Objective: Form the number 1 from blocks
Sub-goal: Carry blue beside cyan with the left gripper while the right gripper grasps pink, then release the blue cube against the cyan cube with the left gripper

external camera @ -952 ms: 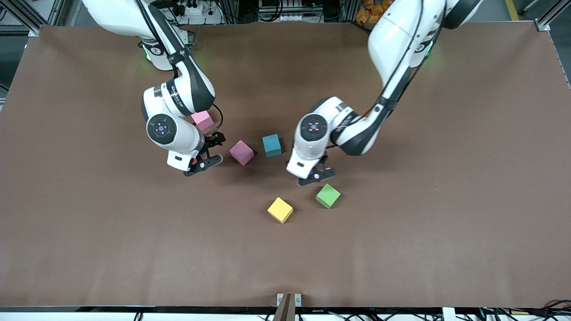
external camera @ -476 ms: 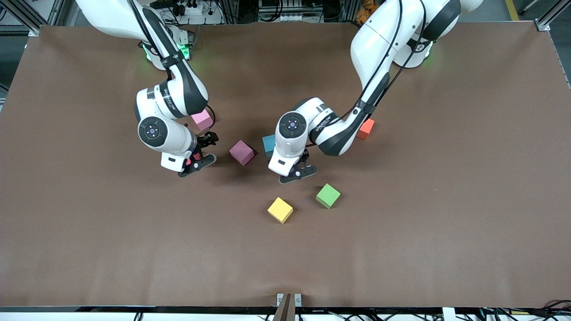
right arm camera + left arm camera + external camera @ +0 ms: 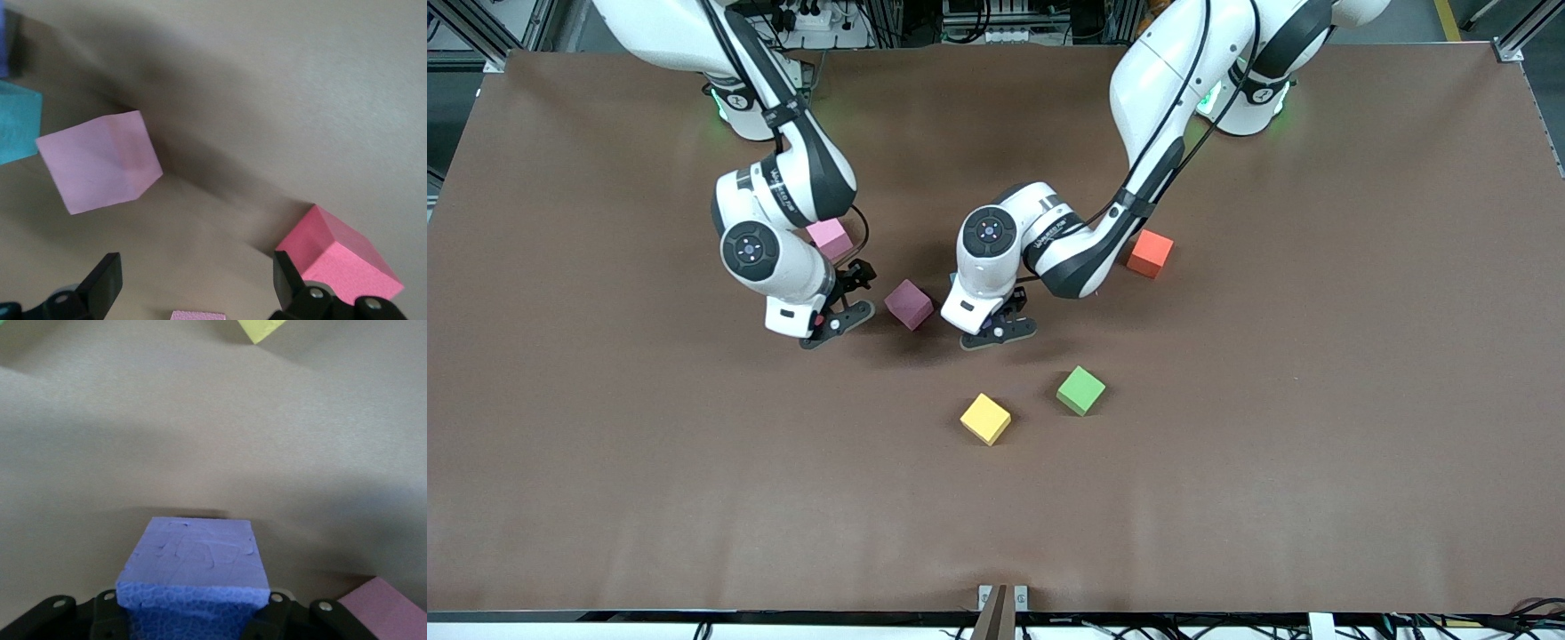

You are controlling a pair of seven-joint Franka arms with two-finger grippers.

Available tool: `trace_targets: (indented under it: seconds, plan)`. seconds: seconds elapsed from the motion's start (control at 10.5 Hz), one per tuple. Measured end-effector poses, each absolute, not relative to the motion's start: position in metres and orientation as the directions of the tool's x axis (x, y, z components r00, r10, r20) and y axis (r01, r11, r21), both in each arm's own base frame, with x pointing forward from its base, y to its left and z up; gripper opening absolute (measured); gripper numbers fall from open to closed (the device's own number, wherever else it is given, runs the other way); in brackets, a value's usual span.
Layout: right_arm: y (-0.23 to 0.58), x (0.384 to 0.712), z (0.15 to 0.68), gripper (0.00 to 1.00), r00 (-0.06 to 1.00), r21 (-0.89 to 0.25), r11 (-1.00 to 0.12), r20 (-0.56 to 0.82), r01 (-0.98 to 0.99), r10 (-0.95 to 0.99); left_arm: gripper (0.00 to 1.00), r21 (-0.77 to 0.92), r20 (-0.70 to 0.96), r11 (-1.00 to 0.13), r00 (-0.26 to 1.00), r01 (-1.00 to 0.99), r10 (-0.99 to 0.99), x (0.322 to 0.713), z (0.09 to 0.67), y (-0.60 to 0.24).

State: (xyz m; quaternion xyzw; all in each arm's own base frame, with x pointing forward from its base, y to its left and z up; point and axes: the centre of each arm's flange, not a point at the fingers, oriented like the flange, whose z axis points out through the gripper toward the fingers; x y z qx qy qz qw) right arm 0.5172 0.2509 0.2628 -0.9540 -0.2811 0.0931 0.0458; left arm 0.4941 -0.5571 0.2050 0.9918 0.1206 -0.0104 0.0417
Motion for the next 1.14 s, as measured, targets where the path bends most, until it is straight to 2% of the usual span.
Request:
trace_targets:
  seconds: [0.48, 0.67, 1.14]
  plan:
    - [0.238, 0.503, 0.261, 1.0, 0.81, -0.142, -0.822, -0.141, 0.552, 0.569, 0.59, 0.094, -0.021, -0.968, 0.972, 0.234, 0.233, 0.493, 0.197, -0.572]
    - [0.236, 0.493, 0.256, 1.0, 0.82, -0.118, -0.821, -0.072, 0.558, 0.568, 0.59, 0.095, -0.02, -0.97, 0.974, 0.225, 0.224, 0.488, 0.197, -0.577]
    - [0.251, 0.487, 0.255, 1.0, 0.809, -0.092, -0.805, 0.006, 0.586, 0.588, 0.59, 0.078, -0.028, -0.982, 0.985, 0.172, 0.171, 0.454, 0.185, -0.6]
